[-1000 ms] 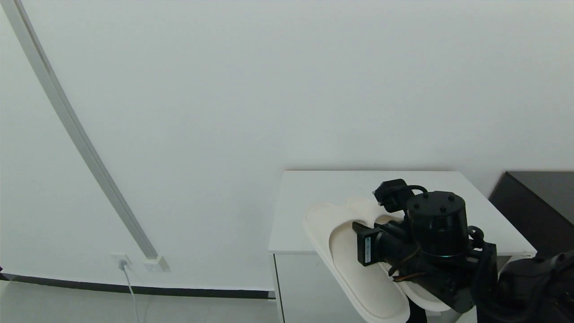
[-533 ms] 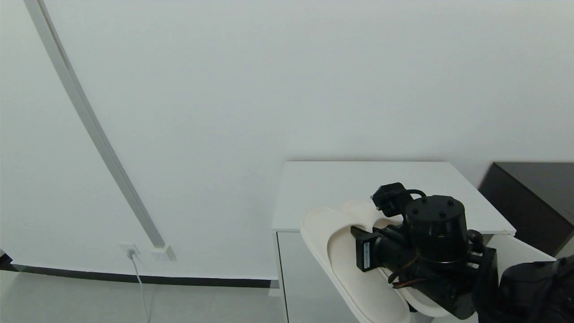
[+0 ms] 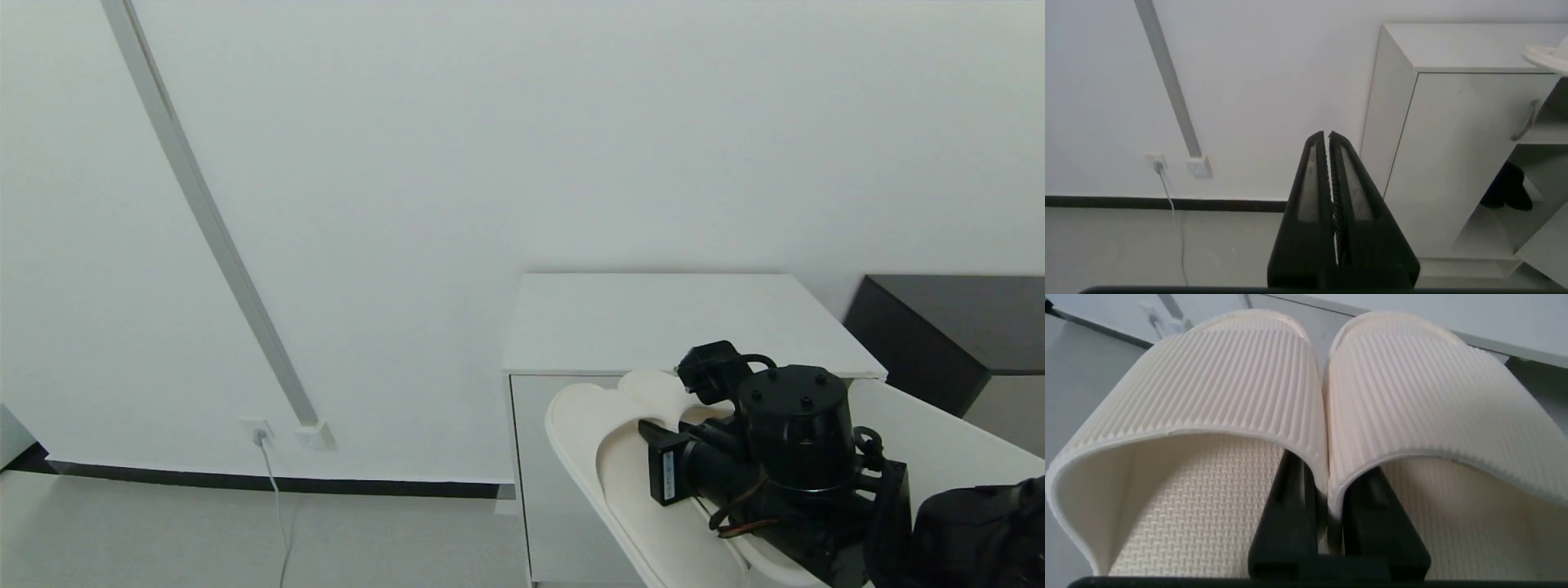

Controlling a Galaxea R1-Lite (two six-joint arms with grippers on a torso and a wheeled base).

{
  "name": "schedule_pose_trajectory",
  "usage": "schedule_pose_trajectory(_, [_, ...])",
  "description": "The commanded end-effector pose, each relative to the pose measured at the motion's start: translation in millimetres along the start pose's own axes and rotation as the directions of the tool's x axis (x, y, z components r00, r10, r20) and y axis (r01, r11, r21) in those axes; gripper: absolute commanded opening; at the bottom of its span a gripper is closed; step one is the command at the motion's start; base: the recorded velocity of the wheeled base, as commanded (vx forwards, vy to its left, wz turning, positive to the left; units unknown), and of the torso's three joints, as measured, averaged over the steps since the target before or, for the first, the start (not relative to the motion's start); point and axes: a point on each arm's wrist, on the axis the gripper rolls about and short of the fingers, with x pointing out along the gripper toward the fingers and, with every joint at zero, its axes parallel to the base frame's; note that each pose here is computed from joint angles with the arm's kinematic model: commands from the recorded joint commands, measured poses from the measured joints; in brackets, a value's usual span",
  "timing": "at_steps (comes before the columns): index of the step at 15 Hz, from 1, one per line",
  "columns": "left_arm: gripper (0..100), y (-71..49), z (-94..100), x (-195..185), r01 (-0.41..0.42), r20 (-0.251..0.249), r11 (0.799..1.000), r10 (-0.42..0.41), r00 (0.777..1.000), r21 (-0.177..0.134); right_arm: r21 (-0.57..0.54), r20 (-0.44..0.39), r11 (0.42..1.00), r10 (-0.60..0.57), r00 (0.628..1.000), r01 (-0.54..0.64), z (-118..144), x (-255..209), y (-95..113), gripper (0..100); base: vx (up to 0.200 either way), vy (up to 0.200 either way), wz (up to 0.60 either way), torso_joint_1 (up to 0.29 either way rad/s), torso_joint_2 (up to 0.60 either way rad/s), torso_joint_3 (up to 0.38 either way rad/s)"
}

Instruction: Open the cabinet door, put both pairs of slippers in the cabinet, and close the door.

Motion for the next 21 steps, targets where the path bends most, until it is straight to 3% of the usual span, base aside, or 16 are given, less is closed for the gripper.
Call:
schedule_pose_trajectory(1, [0,0.0,0.0,0.1,0.0,-0.002,1.0,0.0,1.0,0.0,-0.002,-0.004,1.0,-0.003,1.0,0.003,-2.2,0.9,-0.5,0,0.0,0.0,0.0,0.0,0.0,0.0])
schedule_pose_trajectory(12, [0,0.0,0.0,0.1,0.0,-0.002,1.0,0.0,1.0,0.0,-0.007,-0.018,1.0,-0.003,1.0,0.003,-7.3,2.9,0.1,0,0.0,0.0,0.0,0.0,0.0,0.0])
schedule_pose_trajectory(21, [0,0.0,0.0,0.1,-0.002,-0.002,1.0,0.002,1.0,-0.002,-0.009,0.001,1.0,-0.003,1.0,0.003,-11.5,0.4,-2.0,0,0.0,-0.2,0.0,0.008,0.0,0.001])
